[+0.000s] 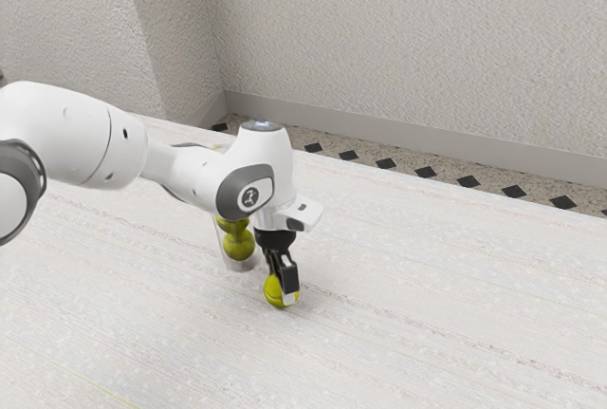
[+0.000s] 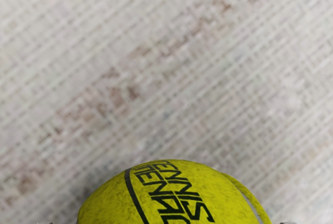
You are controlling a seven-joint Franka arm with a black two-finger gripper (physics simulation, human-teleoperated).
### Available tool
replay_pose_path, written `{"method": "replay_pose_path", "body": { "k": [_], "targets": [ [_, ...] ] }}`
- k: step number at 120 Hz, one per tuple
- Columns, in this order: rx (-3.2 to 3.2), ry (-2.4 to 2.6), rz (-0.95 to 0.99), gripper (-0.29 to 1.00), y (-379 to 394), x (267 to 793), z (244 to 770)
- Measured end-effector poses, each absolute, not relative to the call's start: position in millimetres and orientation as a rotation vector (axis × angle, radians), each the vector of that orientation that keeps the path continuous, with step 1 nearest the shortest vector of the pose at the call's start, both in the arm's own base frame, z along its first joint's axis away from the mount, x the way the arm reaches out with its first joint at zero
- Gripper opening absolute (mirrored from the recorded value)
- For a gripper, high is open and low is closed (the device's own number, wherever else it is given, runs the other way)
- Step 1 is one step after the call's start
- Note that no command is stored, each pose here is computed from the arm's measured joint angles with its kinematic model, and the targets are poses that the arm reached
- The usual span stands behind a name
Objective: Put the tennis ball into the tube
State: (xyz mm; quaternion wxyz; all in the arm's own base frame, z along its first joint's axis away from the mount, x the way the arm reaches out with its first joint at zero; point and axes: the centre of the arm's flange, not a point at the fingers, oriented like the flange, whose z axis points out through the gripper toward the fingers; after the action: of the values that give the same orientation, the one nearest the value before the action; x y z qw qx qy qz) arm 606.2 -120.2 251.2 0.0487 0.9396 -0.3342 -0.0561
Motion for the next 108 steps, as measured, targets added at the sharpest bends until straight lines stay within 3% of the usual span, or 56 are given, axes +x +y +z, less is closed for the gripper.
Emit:
{"method": "replay_pose_path", "body": {
  "k": [33, 70, 89, 108],
  "targets": [
    [2.881, -1.009, -0.145, 0.31, -121.5, 606.6, 255.7],
    [3.047, -0.974, 0.289, 0.06, -92.4, 618.5, 442.3],
    [3.126, -0.973, 0.441, 0.08, -80.6, 627.6, 521.9],
    [3.197, -0.914, 0.400, 0.19, -48.2, 626.4, 541.9]
  ]
}}
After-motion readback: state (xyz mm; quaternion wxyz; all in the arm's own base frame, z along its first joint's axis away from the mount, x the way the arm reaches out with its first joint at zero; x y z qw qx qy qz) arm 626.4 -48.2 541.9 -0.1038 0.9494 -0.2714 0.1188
